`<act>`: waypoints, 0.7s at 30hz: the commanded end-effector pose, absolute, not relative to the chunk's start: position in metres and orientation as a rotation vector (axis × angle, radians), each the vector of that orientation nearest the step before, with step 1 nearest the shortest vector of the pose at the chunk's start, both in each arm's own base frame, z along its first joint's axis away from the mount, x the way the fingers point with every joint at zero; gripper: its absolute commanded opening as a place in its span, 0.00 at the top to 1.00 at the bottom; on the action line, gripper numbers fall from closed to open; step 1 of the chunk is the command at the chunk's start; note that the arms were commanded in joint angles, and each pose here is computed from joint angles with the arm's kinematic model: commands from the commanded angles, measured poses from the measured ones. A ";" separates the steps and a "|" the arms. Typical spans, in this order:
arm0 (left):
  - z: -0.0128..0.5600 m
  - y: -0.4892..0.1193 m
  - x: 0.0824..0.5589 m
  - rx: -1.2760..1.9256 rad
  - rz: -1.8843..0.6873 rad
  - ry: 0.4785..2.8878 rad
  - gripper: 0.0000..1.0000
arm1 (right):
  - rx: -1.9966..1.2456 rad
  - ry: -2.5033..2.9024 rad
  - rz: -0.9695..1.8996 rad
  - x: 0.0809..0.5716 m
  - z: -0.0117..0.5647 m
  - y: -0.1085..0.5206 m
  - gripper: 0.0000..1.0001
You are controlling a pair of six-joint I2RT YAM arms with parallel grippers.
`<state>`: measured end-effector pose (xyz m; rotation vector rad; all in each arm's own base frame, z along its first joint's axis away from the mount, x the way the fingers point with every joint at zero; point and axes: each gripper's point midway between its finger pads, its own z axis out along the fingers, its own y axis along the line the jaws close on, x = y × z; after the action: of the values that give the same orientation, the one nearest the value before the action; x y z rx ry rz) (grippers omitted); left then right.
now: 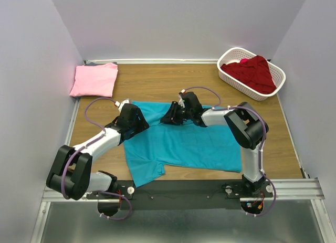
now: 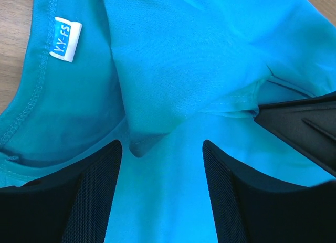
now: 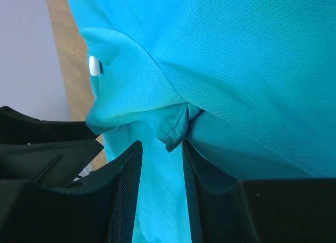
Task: Fold and stack the t-shirts
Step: Fold the tshirt
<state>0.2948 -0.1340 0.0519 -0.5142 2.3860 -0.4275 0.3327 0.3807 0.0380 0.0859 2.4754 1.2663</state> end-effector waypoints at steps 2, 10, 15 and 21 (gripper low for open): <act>0.055 -0.139 0.301 -0.511 -0.459 2.374 0.30 | 0.144 2.454 1.220 0.347 0.034 0.383 0.55; 0.055 -0.140 0.302 -0.506 -0.466 2.376 0.35 | 0.173 2.472 1.206 0.348 0.027 0.382 0.58; 0.055 -0.139 0.302 -0.506 -0.461 2.375 0.42 | 0.168 2.468 1.214 0.349 0.029 0.384 0.73; 0.058 -0.139 0.302 -0.494 -0.459 2.377 0.51 | 0.153 2.459 1.213 0.347 0.035 0.383 0.94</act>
<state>0.2941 -0.1375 0.0489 -0.5034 2.4009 -0.4444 0.3416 0.3805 0.0314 0.1546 2.4775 1.2334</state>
